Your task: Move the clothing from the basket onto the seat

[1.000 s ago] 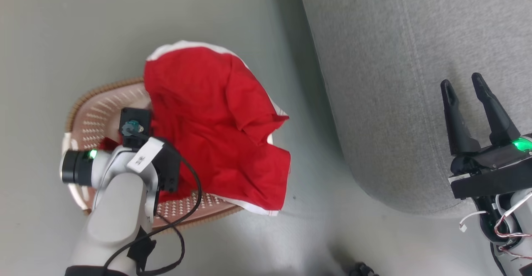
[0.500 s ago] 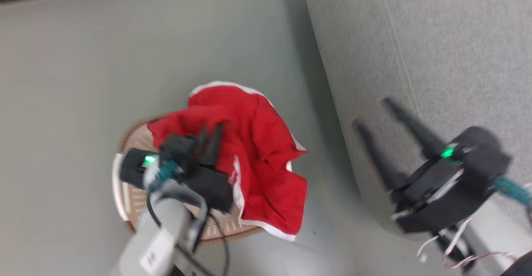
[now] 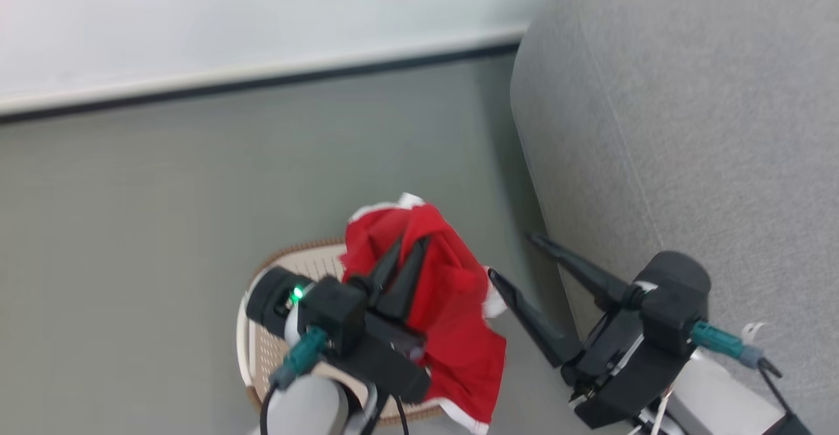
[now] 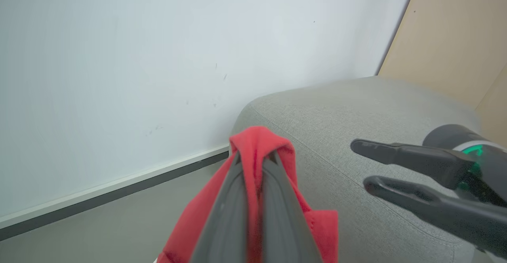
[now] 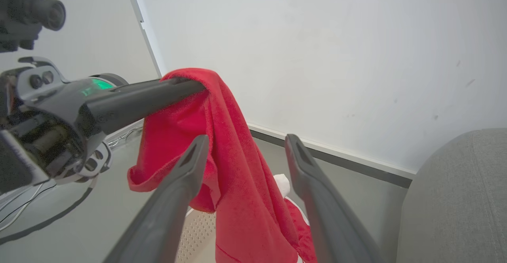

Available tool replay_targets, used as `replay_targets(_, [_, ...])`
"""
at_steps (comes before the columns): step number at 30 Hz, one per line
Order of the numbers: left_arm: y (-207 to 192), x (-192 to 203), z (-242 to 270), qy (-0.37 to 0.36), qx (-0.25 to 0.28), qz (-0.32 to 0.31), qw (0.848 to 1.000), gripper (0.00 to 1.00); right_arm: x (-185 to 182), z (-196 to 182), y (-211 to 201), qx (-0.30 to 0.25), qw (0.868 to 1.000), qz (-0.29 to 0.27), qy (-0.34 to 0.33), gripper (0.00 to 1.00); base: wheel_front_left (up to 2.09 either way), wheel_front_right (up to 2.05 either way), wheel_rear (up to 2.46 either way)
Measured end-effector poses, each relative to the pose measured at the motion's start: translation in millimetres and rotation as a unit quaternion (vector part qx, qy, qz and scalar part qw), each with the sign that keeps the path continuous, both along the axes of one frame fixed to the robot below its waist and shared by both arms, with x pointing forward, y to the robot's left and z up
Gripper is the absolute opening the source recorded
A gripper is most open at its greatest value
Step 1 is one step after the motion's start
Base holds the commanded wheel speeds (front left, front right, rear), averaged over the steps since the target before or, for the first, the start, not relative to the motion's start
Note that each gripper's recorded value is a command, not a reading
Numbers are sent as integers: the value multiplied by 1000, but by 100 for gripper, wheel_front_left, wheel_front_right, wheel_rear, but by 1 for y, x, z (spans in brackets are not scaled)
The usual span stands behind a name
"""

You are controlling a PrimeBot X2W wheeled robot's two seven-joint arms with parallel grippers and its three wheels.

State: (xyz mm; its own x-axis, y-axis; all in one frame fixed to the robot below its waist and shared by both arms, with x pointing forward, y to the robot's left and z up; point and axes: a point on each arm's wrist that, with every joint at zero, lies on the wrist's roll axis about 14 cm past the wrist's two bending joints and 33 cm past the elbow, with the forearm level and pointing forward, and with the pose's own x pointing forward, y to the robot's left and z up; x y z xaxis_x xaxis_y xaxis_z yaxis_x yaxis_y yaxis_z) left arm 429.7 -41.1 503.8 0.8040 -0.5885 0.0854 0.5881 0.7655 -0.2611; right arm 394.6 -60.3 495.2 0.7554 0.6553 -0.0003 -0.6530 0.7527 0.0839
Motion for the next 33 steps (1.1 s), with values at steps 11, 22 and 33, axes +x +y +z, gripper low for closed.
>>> replay_targets(11, [-24, -66, 91, -90, -40, -65, 993, 0, -35, 15, 10, -2, 1000, 11, -15, 100, 0, 0, 0])
replay_targets(22, [-33, -85, 107, -86, -31, -90, 992, 0, -43, 24, 37, 12, 999, 46, -20, 1, 0, 0, 0])
replay_targets(33, [-17, -74, 86, -41, -16, -59, 997, 100, -37, 34, 8, 35, 999, 6, -13, 0, 0, 0, 0])
